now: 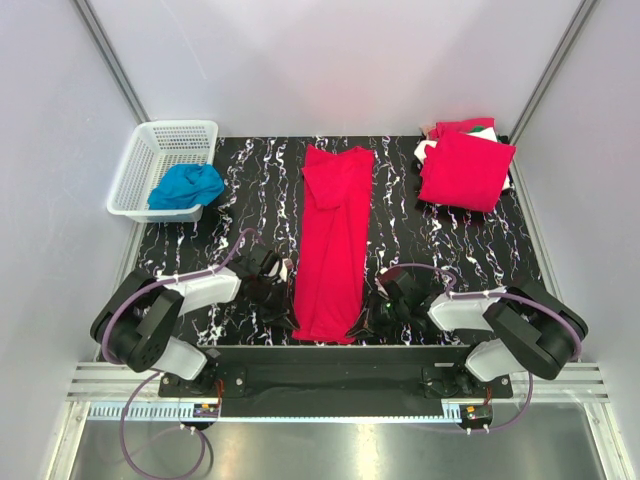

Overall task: Fold and stack the t-shirts
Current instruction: Fold the tshirt

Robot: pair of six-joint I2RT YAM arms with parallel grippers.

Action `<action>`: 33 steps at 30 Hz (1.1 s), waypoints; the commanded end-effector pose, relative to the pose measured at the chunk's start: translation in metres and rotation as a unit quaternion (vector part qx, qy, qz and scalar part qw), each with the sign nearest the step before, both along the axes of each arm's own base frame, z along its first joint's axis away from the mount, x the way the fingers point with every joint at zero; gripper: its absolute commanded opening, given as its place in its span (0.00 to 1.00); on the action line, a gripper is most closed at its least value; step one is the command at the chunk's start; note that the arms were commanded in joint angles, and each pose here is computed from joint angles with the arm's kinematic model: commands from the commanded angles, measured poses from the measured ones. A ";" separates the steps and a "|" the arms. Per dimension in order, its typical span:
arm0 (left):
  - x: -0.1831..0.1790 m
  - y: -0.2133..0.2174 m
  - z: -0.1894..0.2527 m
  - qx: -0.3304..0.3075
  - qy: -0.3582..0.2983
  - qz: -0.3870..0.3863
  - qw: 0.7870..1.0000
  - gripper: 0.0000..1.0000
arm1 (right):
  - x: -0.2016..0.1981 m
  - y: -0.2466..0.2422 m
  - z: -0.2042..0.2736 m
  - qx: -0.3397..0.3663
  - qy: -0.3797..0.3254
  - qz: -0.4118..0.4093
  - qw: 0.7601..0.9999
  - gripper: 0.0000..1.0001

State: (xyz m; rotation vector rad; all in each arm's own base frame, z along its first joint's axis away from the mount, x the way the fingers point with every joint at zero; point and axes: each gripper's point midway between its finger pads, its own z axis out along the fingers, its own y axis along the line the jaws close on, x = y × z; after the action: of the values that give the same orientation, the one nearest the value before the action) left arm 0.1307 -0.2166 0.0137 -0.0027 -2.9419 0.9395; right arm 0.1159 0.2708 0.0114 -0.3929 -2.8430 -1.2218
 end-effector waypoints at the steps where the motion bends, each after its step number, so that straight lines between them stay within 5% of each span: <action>1: -0.003 0.026 -0.031 0.080 -0.012 -0.001 0.997 0.00 | -0.008 -0.025 -0.032 -0.077 0.010 -0.009 0.997 0.00; 33: 0.043 -0.009 0.037 0.010 -0.090 -0.008 0.996 0.00 | 0.036 0.004 0.030 -0.061 -0.068 0.001 0.996 0.00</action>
State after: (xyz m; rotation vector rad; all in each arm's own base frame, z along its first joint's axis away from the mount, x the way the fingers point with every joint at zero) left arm 0.1577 -0.2211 0.0319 -0.0679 -3.0495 0.9014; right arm 0.1347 0.2661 0.0265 -0.3664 -2.9828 -1.0875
